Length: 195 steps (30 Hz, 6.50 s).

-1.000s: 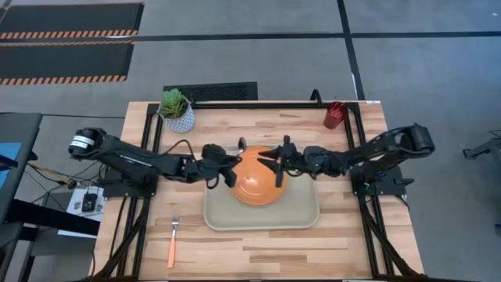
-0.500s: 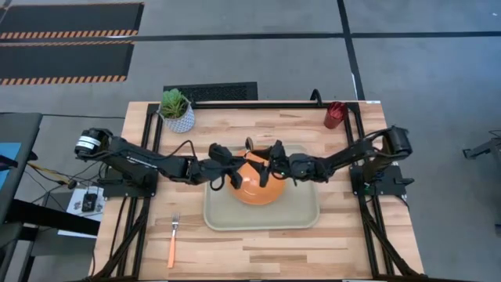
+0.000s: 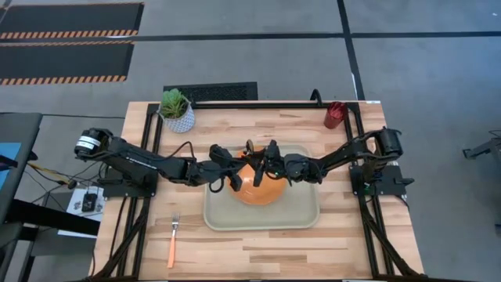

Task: Pick and place plate/cup/fork/spoon on tray
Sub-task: Put the yellow spoon on the gray serving tray to the right of the orange plate

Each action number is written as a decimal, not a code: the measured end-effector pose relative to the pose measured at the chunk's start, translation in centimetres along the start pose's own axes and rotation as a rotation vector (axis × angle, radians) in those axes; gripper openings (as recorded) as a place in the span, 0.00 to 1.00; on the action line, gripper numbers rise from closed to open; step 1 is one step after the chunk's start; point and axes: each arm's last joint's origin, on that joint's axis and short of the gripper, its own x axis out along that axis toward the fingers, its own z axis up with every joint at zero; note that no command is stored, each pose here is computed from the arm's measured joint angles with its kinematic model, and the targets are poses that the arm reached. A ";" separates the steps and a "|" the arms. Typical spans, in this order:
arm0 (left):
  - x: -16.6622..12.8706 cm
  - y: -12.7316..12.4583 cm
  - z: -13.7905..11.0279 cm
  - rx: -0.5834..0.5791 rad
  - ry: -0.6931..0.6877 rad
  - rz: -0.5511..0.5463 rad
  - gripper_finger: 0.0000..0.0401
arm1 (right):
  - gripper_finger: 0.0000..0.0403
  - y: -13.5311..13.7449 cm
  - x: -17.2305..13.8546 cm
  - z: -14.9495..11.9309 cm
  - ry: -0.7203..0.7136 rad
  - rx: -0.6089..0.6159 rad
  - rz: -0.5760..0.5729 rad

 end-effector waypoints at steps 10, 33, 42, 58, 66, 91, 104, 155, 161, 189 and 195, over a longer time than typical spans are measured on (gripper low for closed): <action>0.0 -0.1 0.0 0.012 0.012 -0.026 0.12 | 0.03 0.2 0.0 0.1 -0.002 -0.026 0.017; -5.3 1.5 -1.8 0.197 -0.010 -0.200 0.13 | 0.01 -4.9 -6.8 7.1 0.298 0.037 -0.027; -6.4 3.5 -3.5 0.138 -0.062 -0.304 0.02 | 0.01 -7.7 -14.8 1.5 0.438 0.360 -0.084; -6.8 3.5 -3.1 0.137 -0.078 -0.318 0.00 | 0.02 -10.5 -18.1 -1.8 0.563 0.596 -0.240; -6.8 3.5 -3.1 0.132 -0.073 -0.317 0.00 | 0.10 -11.4 -18.7 -2.6 0.639 0.552 -0.336; -6.8 3.5 -3.1 0.130 -0.072 -0.318 0.00 | 0.06 -9.5 -15.9 -1.7 0.752 0.421 -0.404; -6.8 3.4 -3.2 0.134 -0.057 -0.353 0.00 | 0.06 -9.3 -12.8 -1.9 0.861 0.310 -0.512; -6.9 3.4 -3.5 0.135 -0.031 -0.360 0.00 | 0.29 -9.5 -10.4 -2.7 1.082 0.203 -0.847; -7.1 3.2 -3.6 0.139 -0.028 -0.371 0.00 | 0.28 -9.5 -10.2 -3.2 1.084 0.201 -0.862; -7.1 3.2 -3.7 0.128 -0.016 -0.363 0.00 | 0.15 -7.6 -11.9 -2.8 0.963 0.383 -1.008; -7.1 3.2 -3.8 0.119 -0.014 -0.364 0.00 | 0.18 -7.6 -11.9 -2.8 0.958 0.392 -1.014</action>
